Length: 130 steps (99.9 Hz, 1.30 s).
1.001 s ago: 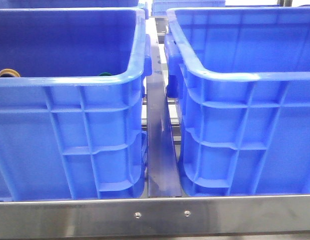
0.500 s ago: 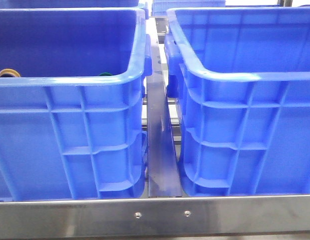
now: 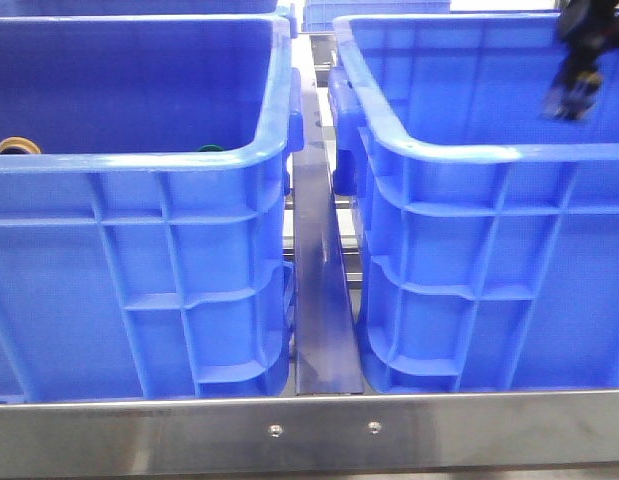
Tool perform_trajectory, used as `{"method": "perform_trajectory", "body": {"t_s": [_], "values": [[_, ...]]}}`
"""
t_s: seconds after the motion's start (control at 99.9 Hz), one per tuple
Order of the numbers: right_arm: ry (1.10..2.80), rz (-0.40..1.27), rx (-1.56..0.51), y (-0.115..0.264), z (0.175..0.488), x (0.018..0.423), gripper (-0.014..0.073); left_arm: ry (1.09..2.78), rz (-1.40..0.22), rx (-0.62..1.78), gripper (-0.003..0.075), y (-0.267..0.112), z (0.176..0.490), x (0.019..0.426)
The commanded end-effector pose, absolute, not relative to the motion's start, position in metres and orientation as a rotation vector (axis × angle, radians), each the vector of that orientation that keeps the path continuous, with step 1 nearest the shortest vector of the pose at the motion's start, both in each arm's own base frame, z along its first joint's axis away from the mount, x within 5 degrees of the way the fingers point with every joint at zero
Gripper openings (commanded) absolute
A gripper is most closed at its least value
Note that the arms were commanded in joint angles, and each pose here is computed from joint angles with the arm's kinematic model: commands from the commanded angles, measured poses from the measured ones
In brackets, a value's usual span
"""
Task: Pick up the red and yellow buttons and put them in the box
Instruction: 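Lower the red button into the empty bin with the right gripper and release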
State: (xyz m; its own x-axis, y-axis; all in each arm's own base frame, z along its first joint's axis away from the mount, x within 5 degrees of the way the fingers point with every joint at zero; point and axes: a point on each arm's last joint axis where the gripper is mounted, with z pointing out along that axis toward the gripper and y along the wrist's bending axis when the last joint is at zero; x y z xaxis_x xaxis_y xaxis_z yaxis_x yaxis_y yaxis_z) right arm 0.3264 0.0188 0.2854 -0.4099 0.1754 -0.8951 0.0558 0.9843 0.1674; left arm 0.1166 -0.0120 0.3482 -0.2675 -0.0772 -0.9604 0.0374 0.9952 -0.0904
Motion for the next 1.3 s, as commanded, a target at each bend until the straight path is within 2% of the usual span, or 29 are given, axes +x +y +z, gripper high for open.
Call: {"method": "perform_trajectory", "body": {"t_s": [0.0, 0.28, 0.48, 0.681, 0.961, 1.291], "values": [[1.954, 0.120, 0.152, 0.019, 0.297, 0.340, 0.0131, 1.739, -0.136, -0.011, -0.0020, -0.014, 0.364, 0.117], [2.026, 0.152, 0.128, 0.026, 0.269, 0.381, 0.0131, 1.739, -0.136, -0.011, -0.0020, -0.014, 0.364, 0.117], [2.048, 0.146, 0.123, 0.028, 0.258, 0.396, 0.0131, 1.739, -0.136, -0.011, -0.0020, -0.014, 0.364, 0.117], [2.074, 0.147, 0.100, 0.029, 0.249, 0.397, 0.0131, 1.739, -0.136, -0.011, -0.0020, -0.014, 0.364, 0.117], [2.103, 0.275, 0.009, 0.041, 0.245, 0.394, 0.0131, 1.739, -0.136, -0.011, -0.0020, -0.014, 0.364, 0.117], [2.183, 0.271, 0.017, 0.040, 0.221, 0.381, 0.0134, 1.737, -0.137, -0.010, -0.0020, -0.014, 0.364, 0.117]]}}
